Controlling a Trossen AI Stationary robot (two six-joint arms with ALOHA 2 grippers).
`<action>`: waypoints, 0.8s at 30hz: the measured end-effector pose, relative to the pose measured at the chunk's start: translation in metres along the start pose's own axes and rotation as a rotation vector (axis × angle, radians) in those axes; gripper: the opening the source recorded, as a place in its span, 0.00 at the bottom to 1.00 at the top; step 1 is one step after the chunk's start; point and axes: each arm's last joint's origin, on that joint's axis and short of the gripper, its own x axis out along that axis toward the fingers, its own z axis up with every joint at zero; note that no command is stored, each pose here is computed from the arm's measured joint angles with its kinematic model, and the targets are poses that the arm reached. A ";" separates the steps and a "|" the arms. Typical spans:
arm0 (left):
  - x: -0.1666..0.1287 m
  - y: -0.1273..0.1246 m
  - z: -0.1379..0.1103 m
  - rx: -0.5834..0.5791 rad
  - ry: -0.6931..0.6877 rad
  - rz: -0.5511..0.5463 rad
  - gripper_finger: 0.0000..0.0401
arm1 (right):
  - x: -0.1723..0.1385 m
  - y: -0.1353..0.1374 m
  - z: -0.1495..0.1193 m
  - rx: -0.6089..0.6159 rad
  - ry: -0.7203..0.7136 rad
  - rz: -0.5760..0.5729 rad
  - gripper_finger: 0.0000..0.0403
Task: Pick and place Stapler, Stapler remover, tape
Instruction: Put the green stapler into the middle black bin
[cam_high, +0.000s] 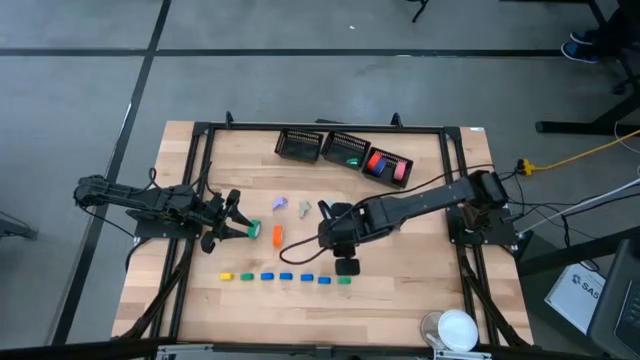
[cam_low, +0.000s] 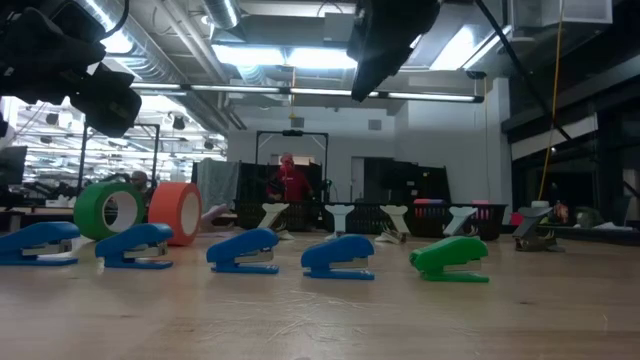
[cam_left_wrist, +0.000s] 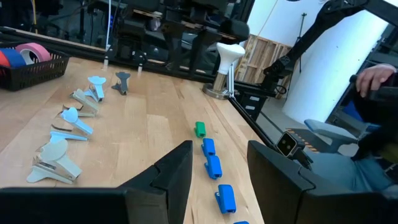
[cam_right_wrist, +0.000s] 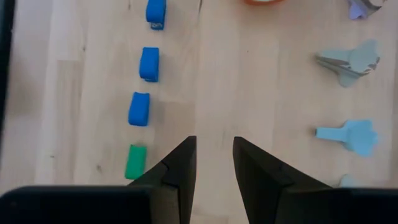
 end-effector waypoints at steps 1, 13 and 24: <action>0.000 0.000 0.000 0.000 0.000 -0.001 0.37 | 0.000 0.003 0.000 0.009 -0.007 0.005 0.27; 0.000 0.000 0.000 0.000 0.000 0.000 0.37 | -0.003 0.044 -0.009 0.003 -0.012 0.050 0.53; 0.000 0.000 0.000 0.000 0.000 0.000 0.37 | 0.031 0.075 -0.046 -0.048 0.010 0.065 0.58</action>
